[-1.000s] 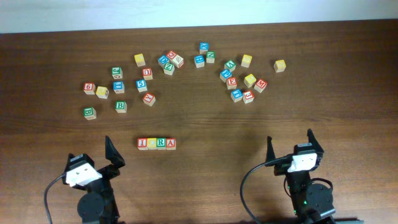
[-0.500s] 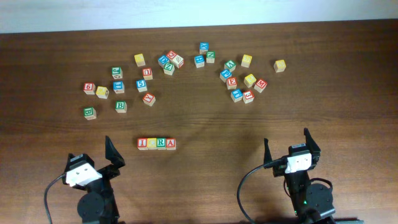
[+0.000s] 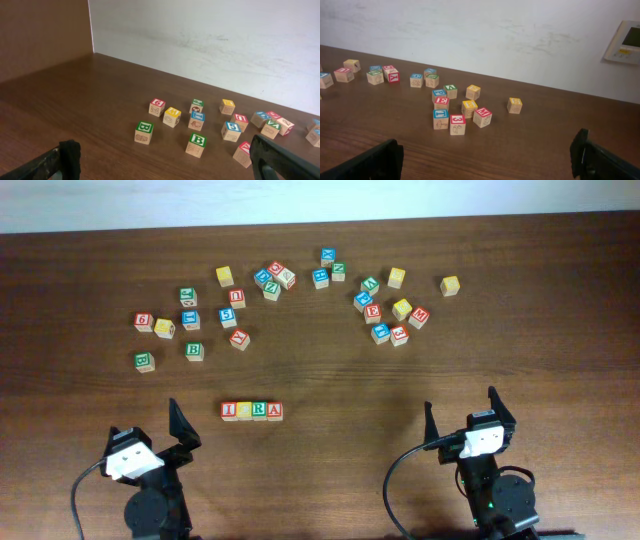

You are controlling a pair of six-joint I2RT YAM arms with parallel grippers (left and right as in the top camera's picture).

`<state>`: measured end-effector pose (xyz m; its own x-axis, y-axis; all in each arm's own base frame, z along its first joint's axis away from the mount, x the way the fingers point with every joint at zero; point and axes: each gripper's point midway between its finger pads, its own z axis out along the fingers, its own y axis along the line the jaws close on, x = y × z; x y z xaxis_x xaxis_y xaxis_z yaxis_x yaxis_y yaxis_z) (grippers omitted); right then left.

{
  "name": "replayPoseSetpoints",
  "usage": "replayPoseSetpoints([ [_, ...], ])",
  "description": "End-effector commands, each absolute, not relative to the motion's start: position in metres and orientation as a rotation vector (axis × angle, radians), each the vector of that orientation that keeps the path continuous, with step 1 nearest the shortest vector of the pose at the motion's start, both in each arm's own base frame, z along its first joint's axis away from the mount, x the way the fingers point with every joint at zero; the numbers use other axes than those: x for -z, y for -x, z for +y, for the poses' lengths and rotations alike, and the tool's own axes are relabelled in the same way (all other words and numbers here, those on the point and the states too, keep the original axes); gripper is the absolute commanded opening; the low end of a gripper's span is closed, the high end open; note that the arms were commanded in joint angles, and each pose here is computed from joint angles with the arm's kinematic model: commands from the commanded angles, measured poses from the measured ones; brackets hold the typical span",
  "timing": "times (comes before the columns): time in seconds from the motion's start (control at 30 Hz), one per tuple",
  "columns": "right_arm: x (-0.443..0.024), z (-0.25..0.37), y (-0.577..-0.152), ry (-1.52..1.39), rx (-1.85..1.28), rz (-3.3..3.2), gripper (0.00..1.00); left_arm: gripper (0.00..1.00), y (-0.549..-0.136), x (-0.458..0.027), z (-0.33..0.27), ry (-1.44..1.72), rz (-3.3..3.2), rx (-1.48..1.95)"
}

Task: Spell out ICRA

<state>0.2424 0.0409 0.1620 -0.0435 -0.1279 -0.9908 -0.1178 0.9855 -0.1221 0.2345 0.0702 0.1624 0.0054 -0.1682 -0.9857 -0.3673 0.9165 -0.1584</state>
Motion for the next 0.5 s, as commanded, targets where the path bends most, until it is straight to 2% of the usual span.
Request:
replayPoseSetpoints([
  [0.0,-0.160,0.042,-0.242,0.190,-0.004,1.622,0.98,0.99,-0.234,-0.161,0.072,0.421,1.580,-0.189],
  [0.2,-0.160,0.041,-0.242,0.187,-0.002,1.622,0.98,0.99,-0.234,-0.161,0.072,0.421,1.580,-0.189],
  [0.47,-0.160,0.006,-0.245,0.072,0.108,1.632,0.98,0.99,-0.234,-0.161,0.072,0.421,1.580,-0.189],
])
